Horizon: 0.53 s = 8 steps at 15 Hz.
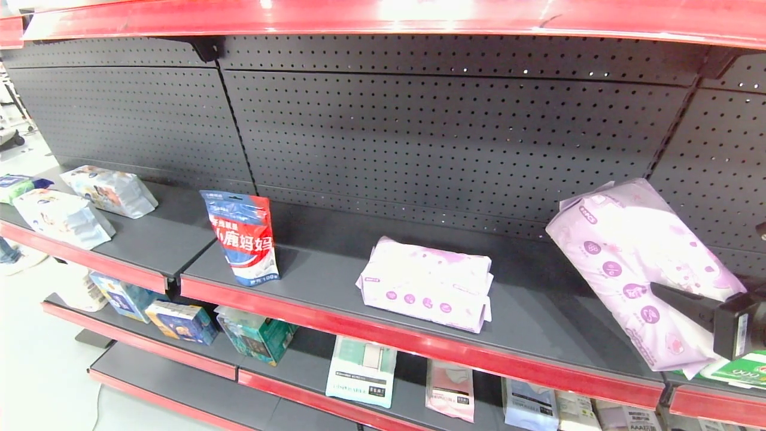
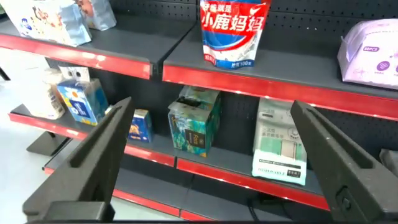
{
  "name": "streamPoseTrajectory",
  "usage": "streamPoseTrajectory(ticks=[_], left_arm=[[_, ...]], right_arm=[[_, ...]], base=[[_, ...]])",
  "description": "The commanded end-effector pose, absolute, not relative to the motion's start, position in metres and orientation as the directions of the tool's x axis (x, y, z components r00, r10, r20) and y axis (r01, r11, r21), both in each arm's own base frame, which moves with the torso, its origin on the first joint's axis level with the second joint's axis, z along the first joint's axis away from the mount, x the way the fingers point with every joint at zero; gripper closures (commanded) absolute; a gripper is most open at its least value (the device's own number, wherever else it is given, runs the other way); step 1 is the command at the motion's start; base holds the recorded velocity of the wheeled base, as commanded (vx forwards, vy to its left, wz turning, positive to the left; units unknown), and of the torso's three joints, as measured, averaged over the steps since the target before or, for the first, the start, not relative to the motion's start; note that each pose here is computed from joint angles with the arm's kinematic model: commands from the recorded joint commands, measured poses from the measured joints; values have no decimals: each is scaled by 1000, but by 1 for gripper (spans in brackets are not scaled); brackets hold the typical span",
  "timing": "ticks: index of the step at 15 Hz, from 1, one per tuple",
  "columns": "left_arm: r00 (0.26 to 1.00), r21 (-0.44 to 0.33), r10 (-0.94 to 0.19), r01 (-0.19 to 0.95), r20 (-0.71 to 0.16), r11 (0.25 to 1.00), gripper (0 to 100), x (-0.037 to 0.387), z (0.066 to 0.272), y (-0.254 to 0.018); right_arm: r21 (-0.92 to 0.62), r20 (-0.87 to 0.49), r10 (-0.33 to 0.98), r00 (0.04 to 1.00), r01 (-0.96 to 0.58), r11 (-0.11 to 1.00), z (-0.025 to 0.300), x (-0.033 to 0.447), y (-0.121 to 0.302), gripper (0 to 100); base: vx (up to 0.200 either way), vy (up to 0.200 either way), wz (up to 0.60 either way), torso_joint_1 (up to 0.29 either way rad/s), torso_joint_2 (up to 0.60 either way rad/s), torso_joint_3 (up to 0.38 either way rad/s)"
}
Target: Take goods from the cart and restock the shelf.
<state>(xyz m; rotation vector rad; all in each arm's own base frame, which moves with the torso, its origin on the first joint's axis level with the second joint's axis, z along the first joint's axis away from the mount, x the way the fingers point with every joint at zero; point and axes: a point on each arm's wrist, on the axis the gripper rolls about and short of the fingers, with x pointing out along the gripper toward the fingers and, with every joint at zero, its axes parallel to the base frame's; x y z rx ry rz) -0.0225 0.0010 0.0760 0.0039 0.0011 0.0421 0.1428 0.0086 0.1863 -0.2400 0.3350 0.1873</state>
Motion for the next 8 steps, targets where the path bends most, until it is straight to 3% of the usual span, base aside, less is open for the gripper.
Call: streamPoseTrajectory(ticks=[1,8], left_arm=[[999,5,43,-43,0,999,0,-23,76,1],[999,5,43,-43,0,999,0,-23,76,1]], right_arm=[[-198,-359,142,922,-224,954,183,143,9,100],[-191,-396,142,907,-232,954,176,148,9,100]], base=[[0,0,0,0,0,0],[0,0,0,0,0,0]])
